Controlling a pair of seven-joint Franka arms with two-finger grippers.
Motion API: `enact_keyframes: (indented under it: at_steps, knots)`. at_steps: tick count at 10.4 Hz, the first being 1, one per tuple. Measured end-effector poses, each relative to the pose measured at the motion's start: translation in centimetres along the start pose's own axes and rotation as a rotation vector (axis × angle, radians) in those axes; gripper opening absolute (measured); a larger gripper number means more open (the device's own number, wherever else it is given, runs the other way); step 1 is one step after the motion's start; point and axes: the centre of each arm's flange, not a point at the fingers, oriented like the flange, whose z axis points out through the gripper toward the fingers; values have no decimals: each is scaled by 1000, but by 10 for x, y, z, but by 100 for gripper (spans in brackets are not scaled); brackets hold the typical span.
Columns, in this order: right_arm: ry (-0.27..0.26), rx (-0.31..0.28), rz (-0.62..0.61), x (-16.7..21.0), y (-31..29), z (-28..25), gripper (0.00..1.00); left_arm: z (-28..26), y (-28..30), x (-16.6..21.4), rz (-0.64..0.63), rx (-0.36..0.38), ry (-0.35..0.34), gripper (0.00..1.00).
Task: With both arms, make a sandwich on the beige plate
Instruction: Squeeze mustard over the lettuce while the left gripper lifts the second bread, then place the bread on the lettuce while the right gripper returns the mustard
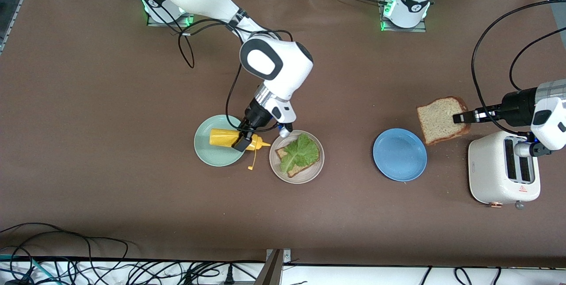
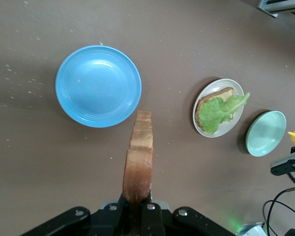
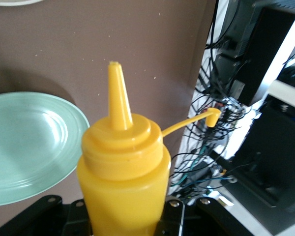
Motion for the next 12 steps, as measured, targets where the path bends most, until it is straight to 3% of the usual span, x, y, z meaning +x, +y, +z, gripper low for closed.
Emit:
enact_keyframes:
  at_steps: [1,4,6,9,12]
  knots:
    - [21,81,58,-14,19,10,10,5,3,2,-2,-16,-12,9]
    - [164,361,228,-61,74,52,10,41,31,11,-40,-70,-60,9]
    - [257,504,320,-89,98,79,10,70,70,20,-93,-100,-19,9]
    - [404,650,434,-132,98,113,10,141,137,24,-188,-158,18,9]
    - [543,781,518,-193,97,146,10,226,193,19,-269,-234,108,9]
